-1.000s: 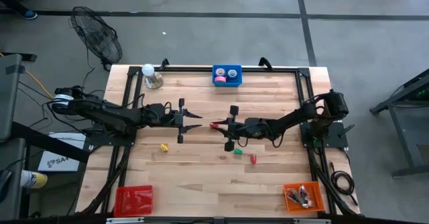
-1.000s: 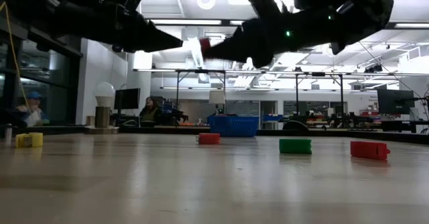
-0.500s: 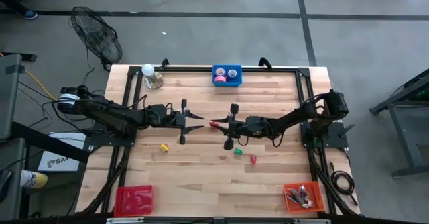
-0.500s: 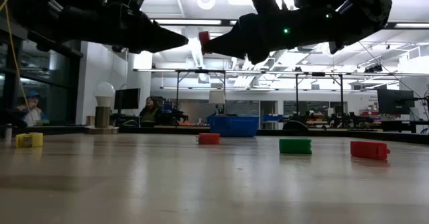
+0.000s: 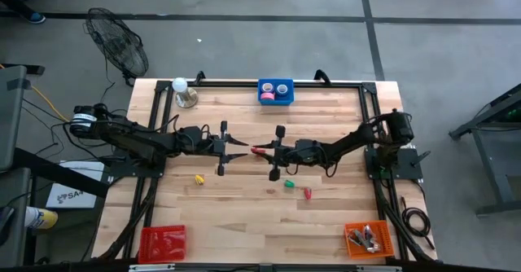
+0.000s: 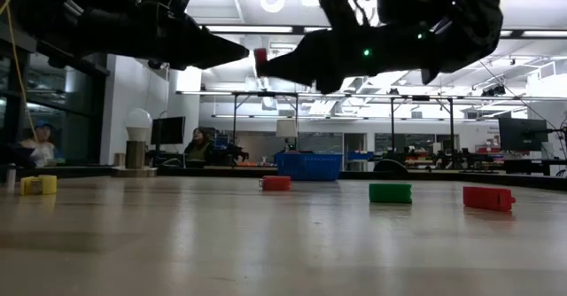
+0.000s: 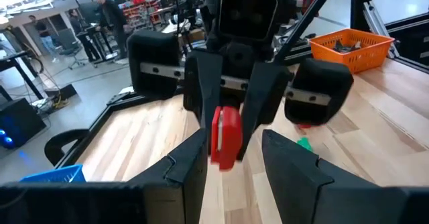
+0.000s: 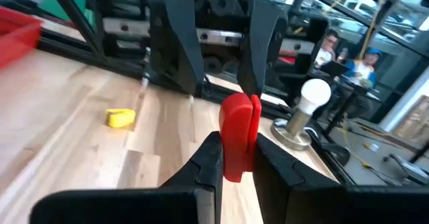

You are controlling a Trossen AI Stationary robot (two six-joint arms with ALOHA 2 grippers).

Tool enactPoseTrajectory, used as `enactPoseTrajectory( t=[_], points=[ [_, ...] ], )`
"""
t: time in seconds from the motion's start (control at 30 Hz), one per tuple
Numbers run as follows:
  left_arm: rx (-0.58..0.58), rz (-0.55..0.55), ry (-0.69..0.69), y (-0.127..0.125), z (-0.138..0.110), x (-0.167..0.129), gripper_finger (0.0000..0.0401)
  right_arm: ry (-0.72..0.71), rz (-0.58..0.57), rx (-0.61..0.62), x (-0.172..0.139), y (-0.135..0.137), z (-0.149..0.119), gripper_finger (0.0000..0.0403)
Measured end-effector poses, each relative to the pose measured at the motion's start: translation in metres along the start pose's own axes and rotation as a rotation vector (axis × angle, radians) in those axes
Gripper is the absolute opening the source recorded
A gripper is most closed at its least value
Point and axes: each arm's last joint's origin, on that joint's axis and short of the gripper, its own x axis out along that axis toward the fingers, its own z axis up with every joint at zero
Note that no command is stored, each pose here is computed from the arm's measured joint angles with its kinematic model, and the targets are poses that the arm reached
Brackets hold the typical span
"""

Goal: Pick and place Stapler, Stapler remover, tape
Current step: Put the bottom right red stapler into the red bin

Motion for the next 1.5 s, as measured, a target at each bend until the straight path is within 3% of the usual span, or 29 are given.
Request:
enactPoseTrajectory(
  t=[0.37,1.5],
  points=[
    [0.001,-0.004,0.018,0.000,-0.002,0.000,0.0138,-0.036,0.023,-0.014,0.021,0.004,0.000,0.0047],
    [0.004,-0.003,0.008,0.000,-0.001,0.000,0.0138,-0.081,0.054,0.000,0.022,-0.002,0.001,0.0047]
  ],
)
